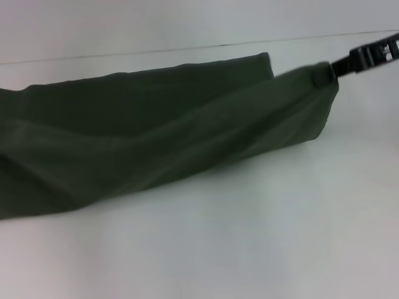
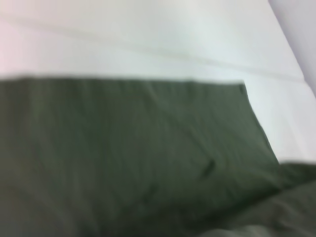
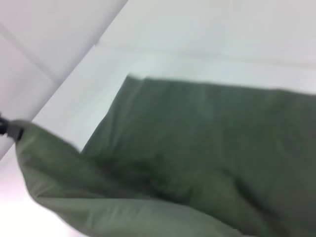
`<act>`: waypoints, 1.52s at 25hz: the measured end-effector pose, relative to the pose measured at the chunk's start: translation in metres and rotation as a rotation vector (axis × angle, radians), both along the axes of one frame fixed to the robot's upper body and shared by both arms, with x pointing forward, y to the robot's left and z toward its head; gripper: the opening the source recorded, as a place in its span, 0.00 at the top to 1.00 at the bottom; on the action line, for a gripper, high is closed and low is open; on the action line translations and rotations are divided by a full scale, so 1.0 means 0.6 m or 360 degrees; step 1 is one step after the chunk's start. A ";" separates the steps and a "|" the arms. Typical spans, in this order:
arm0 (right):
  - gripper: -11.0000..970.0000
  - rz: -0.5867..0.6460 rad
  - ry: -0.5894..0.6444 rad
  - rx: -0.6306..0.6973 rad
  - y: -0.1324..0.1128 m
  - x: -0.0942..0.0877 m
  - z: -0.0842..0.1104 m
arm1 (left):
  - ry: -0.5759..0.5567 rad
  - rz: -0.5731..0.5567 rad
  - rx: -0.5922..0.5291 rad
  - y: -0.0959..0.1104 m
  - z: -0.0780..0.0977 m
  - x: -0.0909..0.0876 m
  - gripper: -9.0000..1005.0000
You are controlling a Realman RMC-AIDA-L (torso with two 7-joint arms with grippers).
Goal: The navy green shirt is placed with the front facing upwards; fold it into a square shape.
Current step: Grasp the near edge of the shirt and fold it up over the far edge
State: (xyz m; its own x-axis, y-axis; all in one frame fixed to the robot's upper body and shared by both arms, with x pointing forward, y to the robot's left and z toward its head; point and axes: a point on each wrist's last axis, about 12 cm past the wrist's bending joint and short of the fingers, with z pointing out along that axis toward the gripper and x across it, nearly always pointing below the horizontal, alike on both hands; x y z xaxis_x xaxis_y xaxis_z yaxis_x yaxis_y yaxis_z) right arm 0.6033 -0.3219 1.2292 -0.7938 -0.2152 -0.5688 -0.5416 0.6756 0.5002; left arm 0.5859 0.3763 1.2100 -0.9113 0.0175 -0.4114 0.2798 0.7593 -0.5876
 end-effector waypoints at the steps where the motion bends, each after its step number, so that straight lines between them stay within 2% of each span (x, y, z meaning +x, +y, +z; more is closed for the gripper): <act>1: 0.90 -0.0034 -0.0018 0.0005 0.000 0.004 -0.002 | -0.0035 0.0027 0.0002 -0.003 0.000 0.008 0.91; 8: 0.90 -0.0193 -0.0139 0.0005 0.011 0.029 -0.016 | -0.0280 0.0176 0.0058 -0.046 -0.007 0.075 0.91; 16: 0.89 -0.0417 -0.0209 -0.0028 0.002 0.050 -0.051 | -0.0466 0.0331 0.0298 -0.095 -0.032 0.128 0.91; 25: 0.89 -0.0563 -0.0296 -0.0188 0.029 0.083 -0.107 | -0.0490 0.0382 0.0468 -0.119 -0.063 0.147 0.90; 31: 0.88 -0.0609 -0.0426 -0.0307 0.063 0.113 -0.122 | -0.0505 0.0401 0.0581 -0.135 -0.074 0.153 0.90; 38: 0.88 -0.0592 -0.0569 -0.0458 0.105 0.128 -0.137 | -0.0519 0.0370 0.0641 -0.152 -0.079 0.156 0.89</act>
State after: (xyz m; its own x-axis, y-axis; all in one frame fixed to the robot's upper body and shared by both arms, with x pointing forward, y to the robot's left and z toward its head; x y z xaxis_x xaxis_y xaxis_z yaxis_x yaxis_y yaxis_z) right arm 0.6802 -0.2587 1.1469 -0.6153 -0.1446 -0.7749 -0.3435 0.9340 0.0985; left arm 0.6794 0.2850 1.1624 -0.7368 0.0456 -0.6746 0.1972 0.9689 -0.1498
